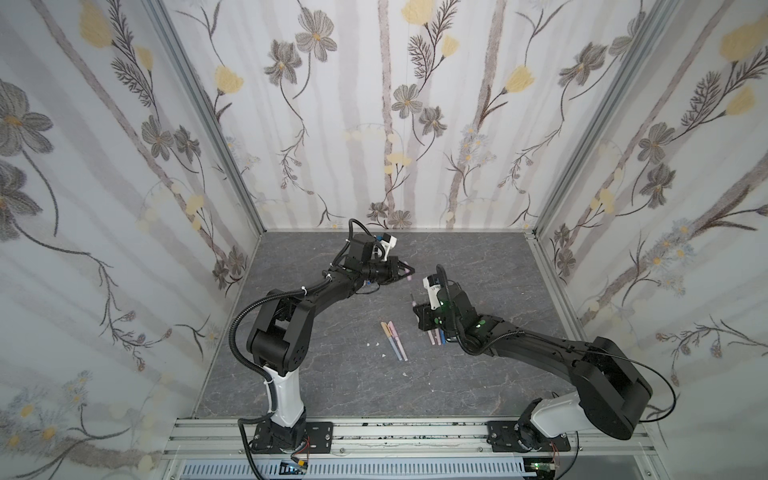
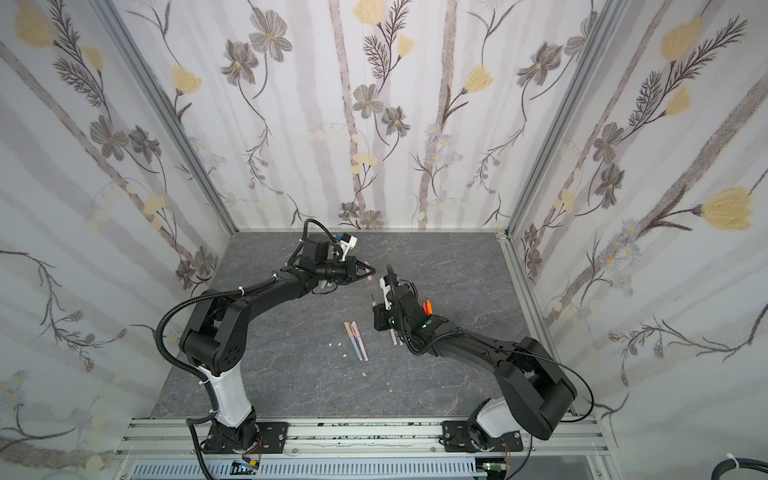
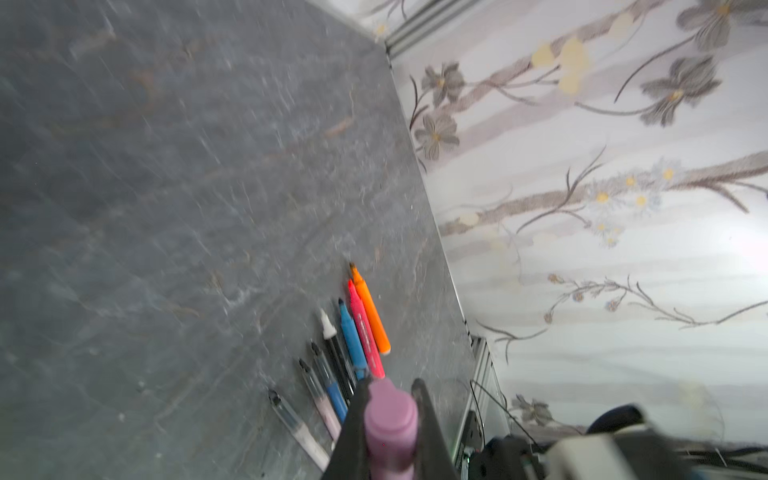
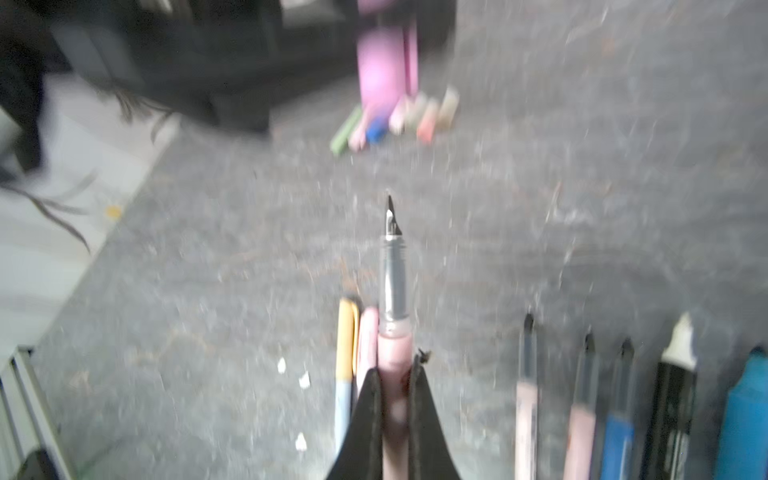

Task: Open the pen caps
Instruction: 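Pull the pink cap off with the left gripper while the right holds the pen, then drop the pink cap at the cap row while the right lowers the pen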

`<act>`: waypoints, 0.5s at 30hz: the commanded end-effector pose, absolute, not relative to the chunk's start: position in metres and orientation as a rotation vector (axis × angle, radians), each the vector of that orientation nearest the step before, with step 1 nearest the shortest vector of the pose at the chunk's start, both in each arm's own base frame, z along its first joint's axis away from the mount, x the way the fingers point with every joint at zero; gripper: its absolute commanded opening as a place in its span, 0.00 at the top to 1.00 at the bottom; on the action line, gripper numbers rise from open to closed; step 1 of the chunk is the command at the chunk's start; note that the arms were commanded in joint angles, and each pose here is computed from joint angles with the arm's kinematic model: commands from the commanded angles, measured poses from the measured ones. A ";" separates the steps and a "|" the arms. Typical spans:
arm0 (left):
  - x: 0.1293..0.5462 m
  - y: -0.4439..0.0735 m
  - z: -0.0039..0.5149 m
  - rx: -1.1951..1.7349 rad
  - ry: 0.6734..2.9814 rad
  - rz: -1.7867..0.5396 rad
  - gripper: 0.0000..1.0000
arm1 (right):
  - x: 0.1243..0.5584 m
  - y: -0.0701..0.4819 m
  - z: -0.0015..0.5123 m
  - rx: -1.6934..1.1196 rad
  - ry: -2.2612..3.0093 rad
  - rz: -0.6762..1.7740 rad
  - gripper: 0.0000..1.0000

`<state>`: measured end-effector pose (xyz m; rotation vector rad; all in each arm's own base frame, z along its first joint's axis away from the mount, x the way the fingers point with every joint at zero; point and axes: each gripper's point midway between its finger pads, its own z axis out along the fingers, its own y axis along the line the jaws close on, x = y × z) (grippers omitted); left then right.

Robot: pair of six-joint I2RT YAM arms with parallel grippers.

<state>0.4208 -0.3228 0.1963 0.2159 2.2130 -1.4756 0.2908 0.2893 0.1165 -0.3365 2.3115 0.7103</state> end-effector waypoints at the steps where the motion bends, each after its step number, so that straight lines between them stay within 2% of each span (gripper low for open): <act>1: 0.437 -0.320 0.215 0.247 2.133 -1.436 1.00 | 0.278 0.288 0.105 -0.348 2.377 0.723 1.00; 8: 0.450 -0.295 0.227 0.209 2.109 -1.400 1.00 | 0.278 0.289 0.099 -0.349 2.390 0.720 1.00; 15: 0.463 -0.244 0.209 0.107 2.145 -1.279 1.00 | 0.276 0.293 0.099 -0.358 2.388 0.734 1.00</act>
